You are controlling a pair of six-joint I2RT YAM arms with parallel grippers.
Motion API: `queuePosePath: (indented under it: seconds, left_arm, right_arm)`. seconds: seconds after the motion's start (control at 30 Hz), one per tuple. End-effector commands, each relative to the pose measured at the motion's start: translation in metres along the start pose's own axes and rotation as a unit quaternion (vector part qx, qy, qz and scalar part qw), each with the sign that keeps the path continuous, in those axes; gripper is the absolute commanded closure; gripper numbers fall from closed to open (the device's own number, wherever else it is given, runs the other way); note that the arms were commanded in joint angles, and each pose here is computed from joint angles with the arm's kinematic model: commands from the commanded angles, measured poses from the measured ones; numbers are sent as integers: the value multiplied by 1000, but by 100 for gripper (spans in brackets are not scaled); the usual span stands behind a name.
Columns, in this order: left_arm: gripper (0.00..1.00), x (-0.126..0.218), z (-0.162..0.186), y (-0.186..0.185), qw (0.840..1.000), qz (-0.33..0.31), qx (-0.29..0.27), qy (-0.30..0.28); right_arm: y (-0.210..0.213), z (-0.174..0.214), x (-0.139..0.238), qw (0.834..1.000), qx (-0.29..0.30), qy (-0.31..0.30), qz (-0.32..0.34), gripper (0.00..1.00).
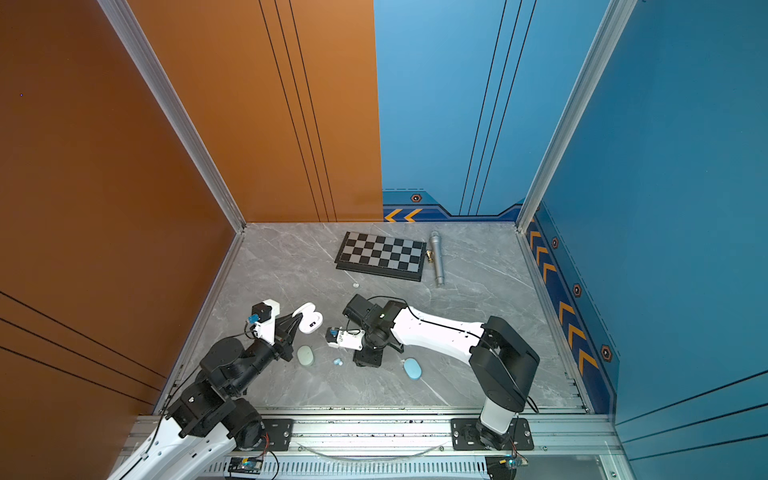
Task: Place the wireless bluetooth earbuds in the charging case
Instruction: 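Withdraw the right gripper and move it toward another white earbud, then lower the right gripper over the white earbud and close on it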
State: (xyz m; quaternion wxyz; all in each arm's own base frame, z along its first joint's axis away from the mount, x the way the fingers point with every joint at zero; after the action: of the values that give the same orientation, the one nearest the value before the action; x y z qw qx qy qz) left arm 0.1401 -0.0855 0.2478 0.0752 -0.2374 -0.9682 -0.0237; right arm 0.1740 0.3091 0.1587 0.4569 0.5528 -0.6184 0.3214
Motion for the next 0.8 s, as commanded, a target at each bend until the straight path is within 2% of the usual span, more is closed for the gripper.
queuePosePath:
  seconds: [0.0, 0.3, 0.77]
  left_arm:
    - [100, -1, 4, 4, 1000, -18, 6, 7]
    - [100, -3, 4, 4, 1000, -16, 5, 10]
    - [100, -5, 1, 4, 1000, -18, 8, 5]
  right_arm:
    - [0, -10, -9, 999, 45, -3, 9, 54]
    - [-7, -12, -34, 998, 48, 19, 27, 52]
    - [-11, -5, -56, 997, 34, 52, 39, 65]
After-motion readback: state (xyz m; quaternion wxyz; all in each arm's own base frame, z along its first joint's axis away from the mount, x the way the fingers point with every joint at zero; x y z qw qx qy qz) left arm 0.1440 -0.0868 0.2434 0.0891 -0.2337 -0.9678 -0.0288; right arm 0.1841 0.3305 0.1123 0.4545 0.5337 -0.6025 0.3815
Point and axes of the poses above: each gripper's point midway between its finger pads, its own x axis back along the fingers, its own y axis along the line the jaws close on, z = x × y, the point moved 9 cm from there along x, back along the fingers, and after that the axes turned 7 degrees about -x, right-handed, at the moved point
